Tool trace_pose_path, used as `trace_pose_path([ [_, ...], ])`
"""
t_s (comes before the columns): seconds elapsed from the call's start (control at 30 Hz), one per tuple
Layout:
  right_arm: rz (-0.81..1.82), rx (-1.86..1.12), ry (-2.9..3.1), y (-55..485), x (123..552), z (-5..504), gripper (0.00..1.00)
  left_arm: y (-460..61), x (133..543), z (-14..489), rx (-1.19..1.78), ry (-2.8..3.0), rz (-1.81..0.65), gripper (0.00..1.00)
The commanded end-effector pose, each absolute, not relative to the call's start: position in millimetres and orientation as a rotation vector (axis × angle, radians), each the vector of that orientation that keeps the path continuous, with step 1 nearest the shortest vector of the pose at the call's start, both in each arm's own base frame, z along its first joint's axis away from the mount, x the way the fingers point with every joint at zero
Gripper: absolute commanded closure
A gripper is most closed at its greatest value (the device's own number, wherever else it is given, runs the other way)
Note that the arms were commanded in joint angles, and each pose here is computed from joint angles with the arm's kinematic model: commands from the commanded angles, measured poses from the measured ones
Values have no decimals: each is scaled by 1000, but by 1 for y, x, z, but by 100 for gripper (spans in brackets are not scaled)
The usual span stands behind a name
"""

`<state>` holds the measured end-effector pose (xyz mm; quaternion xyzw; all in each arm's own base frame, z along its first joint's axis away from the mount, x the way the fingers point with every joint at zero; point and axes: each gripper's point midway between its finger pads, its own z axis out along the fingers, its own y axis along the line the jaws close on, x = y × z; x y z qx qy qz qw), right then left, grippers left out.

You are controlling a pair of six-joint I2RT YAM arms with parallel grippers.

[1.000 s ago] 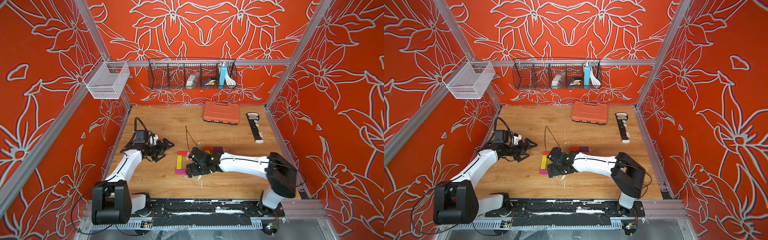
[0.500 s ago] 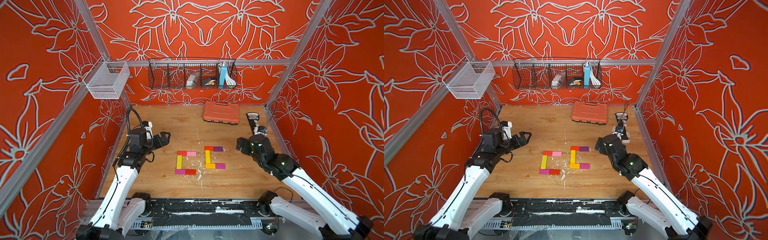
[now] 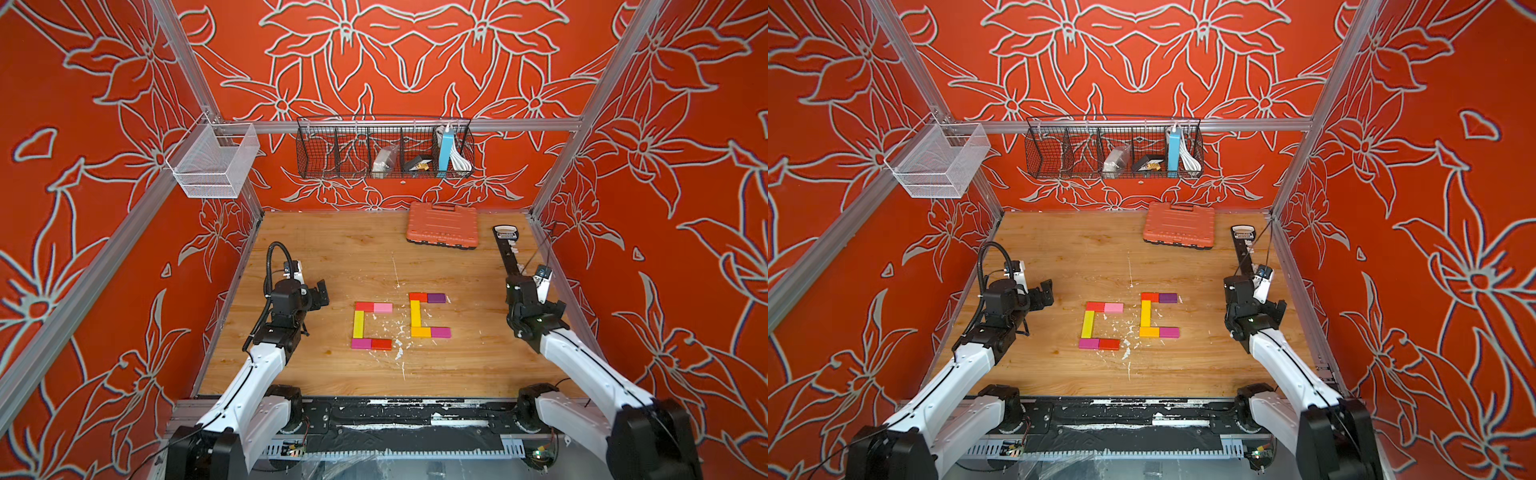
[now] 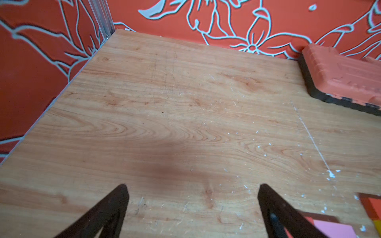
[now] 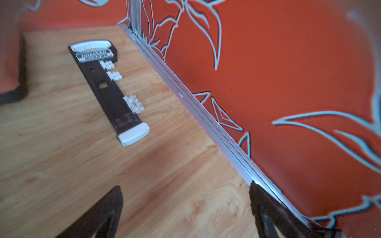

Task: Assemble the letter c with building blocks
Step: Reset both arms

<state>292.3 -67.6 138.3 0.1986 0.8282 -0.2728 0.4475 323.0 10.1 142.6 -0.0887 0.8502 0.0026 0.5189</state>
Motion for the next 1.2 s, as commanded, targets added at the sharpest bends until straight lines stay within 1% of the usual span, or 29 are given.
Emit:
trace_pose_path([
  [0.0, -687, 408, 1982, -65, 323, 149, 2, 19, 337, 142, -180, 1961, 73, 2],
  [0.1, -619, 433, 2020, -69, 330, 121, 2, 20, 343, 127, -170, 1950, 74, 2],
  [0.17, -567, 426, 2024, -71, 334, 115, 2, 19, 350, 119, -150, 1949, 66, 2],
  [0.23, -465, 286, 1973, -56, 351, 119, 2, 17, 357, 112, -126, 1948, 52, 2],
  [0.33, -402, 233, 1889, -50, 356, 114, 2, 15, 368, 95, -114, 1976, 36, 2],
  [0.37, -385, 208, 1946, -47, 359, 110, 2, 12, 370, 88, -103, 1989, 25, 2],
  [0.47, -290, 57, 1969, -25, 371, 98, 2, 15, 370, 85, -113, 1989, 7, 2],
  [0.53, -281, 50, 1925, -23, 371, 96, 5, 12, 368, 84, -95, 1986, 7, 2],
  [0.63, -284, 49, 1941, -23, 370, 95, 7, 2, 364, 86, -39, 1962, 11, 2],
  [0.67, -284, 50, 1945, -23, 370, 95, 2, 3, 365, 86, -45, 1963, 14, 2],
  [0.77, -283, 48, 1941, -23, 368, 96, 2, 17, 369, 83, -123, 1993, -26, 2],
  [1.17, -272, 41, 1966, -22, 373, 92, 2, 15, 369, 86, -115, 1982, -5, 2],
])
